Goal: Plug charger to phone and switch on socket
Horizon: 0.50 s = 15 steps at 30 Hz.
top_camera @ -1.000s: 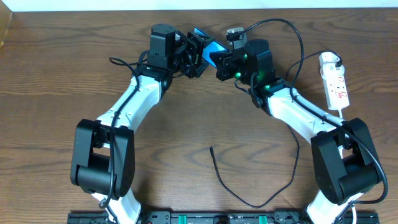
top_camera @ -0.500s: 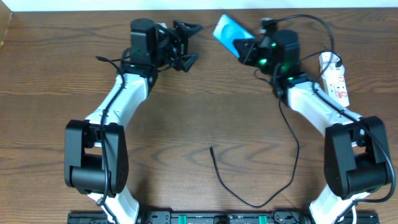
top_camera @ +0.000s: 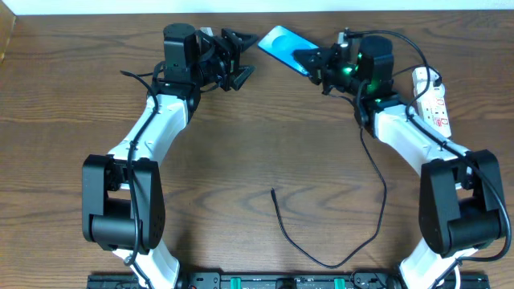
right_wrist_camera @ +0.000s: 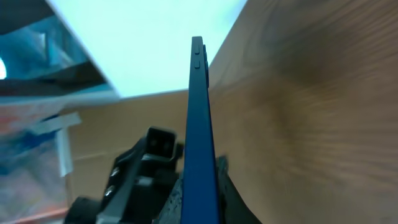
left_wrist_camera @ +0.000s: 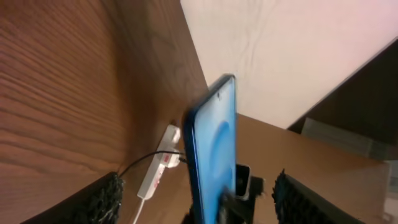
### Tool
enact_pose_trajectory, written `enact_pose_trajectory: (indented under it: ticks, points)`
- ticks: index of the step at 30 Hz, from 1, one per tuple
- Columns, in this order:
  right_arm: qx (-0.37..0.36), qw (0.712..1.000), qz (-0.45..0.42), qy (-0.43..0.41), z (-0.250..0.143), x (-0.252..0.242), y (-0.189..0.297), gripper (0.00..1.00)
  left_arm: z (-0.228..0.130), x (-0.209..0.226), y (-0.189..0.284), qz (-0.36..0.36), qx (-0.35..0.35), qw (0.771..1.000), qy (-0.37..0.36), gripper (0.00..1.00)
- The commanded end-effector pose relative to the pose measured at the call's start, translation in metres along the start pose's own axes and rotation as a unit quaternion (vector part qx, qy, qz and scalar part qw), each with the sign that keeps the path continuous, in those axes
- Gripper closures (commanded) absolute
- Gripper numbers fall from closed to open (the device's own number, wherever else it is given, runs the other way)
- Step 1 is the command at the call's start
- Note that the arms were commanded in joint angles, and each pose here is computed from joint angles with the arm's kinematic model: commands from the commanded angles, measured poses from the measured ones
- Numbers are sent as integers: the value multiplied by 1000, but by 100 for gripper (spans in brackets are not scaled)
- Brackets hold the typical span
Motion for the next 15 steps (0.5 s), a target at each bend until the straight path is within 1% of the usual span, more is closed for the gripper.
enact_pose_trajectory:
  ticks: [1,5,10,15]
  points:
    - [44,998,18,-51,-17,12,-9,98,1,-9,5,-6,-16,1000,-16,24]
    - [58,996,31,-58,-32,18,-17,98,1,-9,5,-5,-18,1000,-16,24]
    - [56,996,34,-68,-45,18,-26,98,0,-9,-1,6,-50,999,-19,32]
    - [46,995,34,-83,-49,18,-30,99,-9,-11,-11,16,-71,997,-17,35]
Point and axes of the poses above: each gripper's point midway between its finger pads, its own y axis back along the fingers, its own x axis along the line the jaws close on, z = x × y, the point moved 9 cm from there along y, back along the fingers, and after that the axes turned 9 degrees about -y, right-handed, at the moved point
